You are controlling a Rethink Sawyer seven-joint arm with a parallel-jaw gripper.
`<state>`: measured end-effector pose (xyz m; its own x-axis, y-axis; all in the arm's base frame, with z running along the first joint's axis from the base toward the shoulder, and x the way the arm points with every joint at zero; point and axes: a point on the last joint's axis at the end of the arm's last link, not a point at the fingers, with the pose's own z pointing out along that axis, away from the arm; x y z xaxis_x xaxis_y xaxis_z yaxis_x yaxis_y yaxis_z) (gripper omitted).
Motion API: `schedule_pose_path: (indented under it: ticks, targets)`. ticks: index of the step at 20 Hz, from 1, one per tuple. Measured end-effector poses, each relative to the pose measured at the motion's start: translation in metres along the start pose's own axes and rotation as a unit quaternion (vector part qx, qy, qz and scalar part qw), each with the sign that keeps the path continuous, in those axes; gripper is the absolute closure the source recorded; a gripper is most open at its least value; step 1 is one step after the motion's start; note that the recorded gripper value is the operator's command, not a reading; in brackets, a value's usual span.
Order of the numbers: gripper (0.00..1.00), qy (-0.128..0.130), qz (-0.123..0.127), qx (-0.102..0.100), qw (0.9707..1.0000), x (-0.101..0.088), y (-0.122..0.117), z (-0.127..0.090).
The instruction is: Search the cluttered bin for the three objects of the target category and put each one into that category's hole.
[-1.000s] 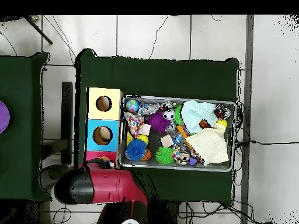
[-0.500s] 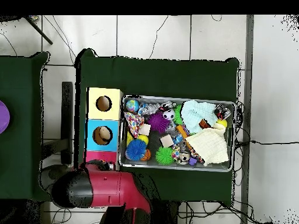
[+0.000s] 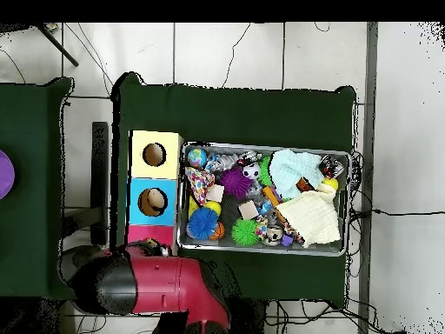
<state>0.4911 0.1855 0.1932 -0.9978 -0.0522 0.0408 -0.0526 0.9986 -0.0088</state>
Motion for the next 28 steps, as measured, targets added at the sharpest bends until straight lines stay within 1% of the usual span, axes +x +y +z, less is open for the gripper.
schedule_pose_path:
  ticks: [3, 7, 8, 10, 16, 18, 21, 28]
  targets:
    - [0.0, 0.0, 0.022, -0.001, 0.9998, -0.007, -0.023, 0.0]
    - [0.0, 0.001, 0.043, -0.002, 0.9991, -0.012, -0.045, 0.001]
    - [0.0, 0.001, 0.058, -0.002, 0.9983, -0.016, -0.061, 0.001]
    - [0.0, 0.003, 0.076, -0.002, 0.9971, -0.018, -0.081, 0.003]
    - [0.0, 0.009, 0.104, 0.001, 0.9945, -0.022, -0.12, 0.01]
    - [0.0, 0.011, 0.11, 0.001, 0.9939, -0.024, -0.128, 0.013]
    - [0.0, 0.01, 0.114, 0.001, 0.9935, -0.029, -0.133, 0.014]
    - [0.0, -0.007, 0.107, 0.0, 0.9942, -0.047, -0.132, 0.008]
